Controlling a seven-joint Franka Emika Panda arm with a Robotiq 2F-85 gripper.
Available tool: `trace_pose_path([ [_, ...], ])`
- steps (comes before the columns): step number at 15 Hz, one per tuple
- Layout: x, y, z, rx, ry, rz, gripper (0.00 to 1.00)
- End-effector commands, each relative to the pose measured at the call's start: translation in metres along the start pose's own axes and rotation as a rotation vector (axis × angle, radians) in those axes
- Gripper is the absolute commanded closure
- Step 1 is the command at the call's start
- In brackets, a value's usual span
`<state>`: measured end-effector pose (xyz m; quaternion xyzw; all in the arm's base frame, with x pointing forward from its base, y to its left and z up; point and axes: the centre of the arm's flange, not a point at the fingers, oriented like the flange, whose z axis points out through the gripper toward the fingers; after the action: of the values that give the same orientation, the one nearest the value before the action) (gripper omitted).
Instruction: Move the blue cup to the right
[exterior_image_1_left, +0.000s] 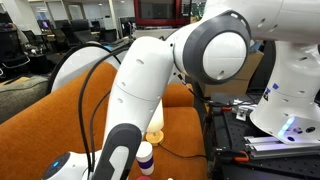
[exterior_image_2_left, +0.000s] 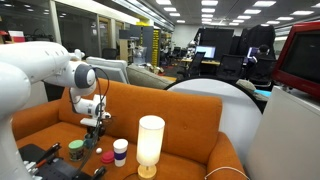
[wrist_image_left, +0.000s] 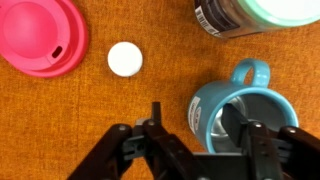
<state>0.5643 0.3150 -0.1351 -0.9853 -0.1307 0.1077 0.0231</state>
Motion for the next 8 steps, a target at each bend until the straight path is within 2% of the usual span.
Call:
trace_pose_path([
  [1,0.0297,0.0015,0.0200,0.063,-0.052,-0.016,0.66],
  [5,0.0298,0.0046,0.0177,0.123,-0.079,-0.020,0.94],
  [6,0.0302,0.0058,0.0169,0.137,-0.081,-0.020,0.99],
  [8,0.0296,0.0074,0.0149,0.158,-0.087,-0.021,1.00],
])
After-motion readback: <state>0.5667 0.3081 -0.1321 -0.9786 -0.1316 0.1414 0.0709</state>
